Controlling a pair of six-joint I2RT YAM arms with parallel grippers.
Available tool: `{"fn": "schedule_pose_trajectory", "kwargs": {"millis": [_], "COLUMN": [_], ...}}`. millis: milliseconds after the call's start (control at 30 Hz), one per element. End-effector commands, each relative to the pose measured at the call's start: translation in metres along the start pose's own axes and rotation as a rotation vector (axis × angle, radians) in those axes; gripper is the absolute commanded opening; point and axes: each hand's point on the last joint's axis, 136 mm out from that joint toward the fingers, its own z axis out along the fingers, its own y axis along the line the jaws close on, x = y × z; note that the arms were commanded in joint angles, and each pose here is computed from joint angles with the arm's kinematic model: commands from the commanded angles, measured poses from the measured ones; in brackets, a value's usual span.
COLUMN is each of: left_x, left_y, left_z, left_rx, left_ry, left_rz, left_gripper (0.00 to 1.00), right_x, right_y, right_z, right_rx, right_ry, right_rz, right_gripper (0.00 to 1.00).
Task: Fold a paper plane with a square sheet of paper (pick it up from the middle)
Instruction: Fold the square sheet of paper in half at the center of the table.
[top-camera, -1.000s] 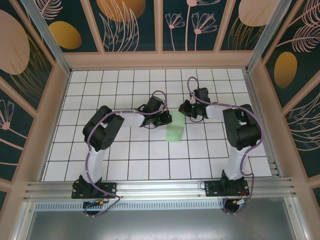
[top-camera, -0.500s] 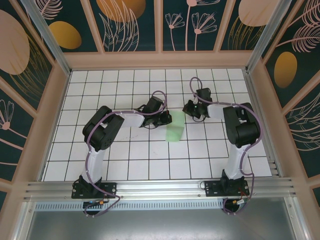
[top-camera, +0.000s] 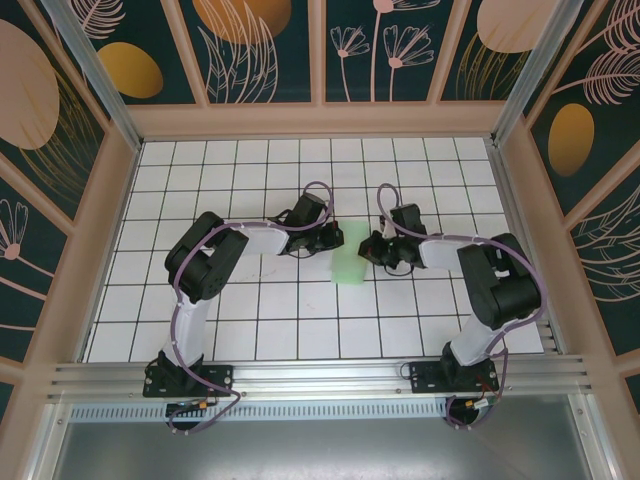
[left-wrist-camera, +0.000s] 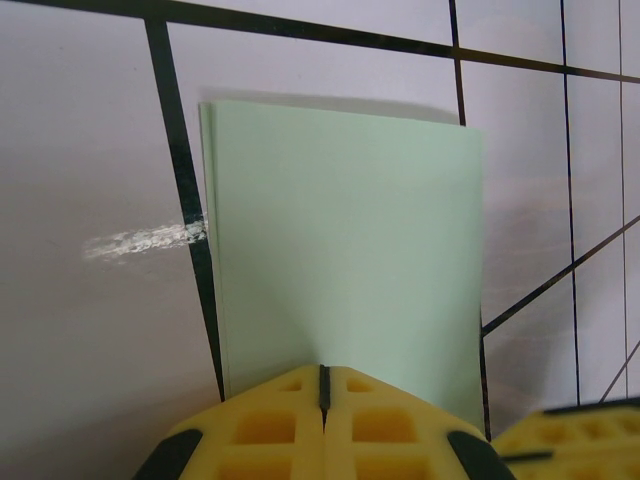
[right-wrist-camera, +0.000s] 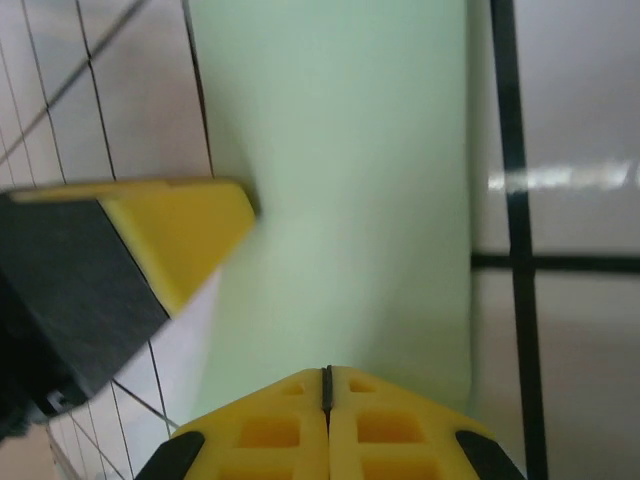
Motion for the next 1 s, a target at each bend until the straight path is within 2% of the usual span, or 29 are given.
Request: {"fn": "schedule_pose_trajectory", "kwargs": {"millis": [0,467,833,967], "left_x": [0.068,0.070,0.069,0.069], "left_y": [0.109,0.112,0.116,0.116], "left_z": [0.007,0.006,0.005,0.005], "left_rx": [-0.348,-0.356,-0.369,-0.368], "left_ry": [0.165,0.159,0.146,0.146], "left_rz": [-0.121,-0.126,-0.131,-0.128], "left_gripper": [0.00,0.00,0.00,0.00], "right_x": [0.010,0.039,0.093,0.088], "right_y": [0.012,-0.014,-0.041,-0.038], "right_z": [-0.001,-0.002,-0.013,-0.016], "right_rx": [-0.060,0.021,0.089,0.087], "right_ry": [0.029,0.097,0.227,0.208], "right_rz": [0.001,0.019,-0.011,-0.033], "right_gripper": [0.06,0.07,0.07,0.07]}}
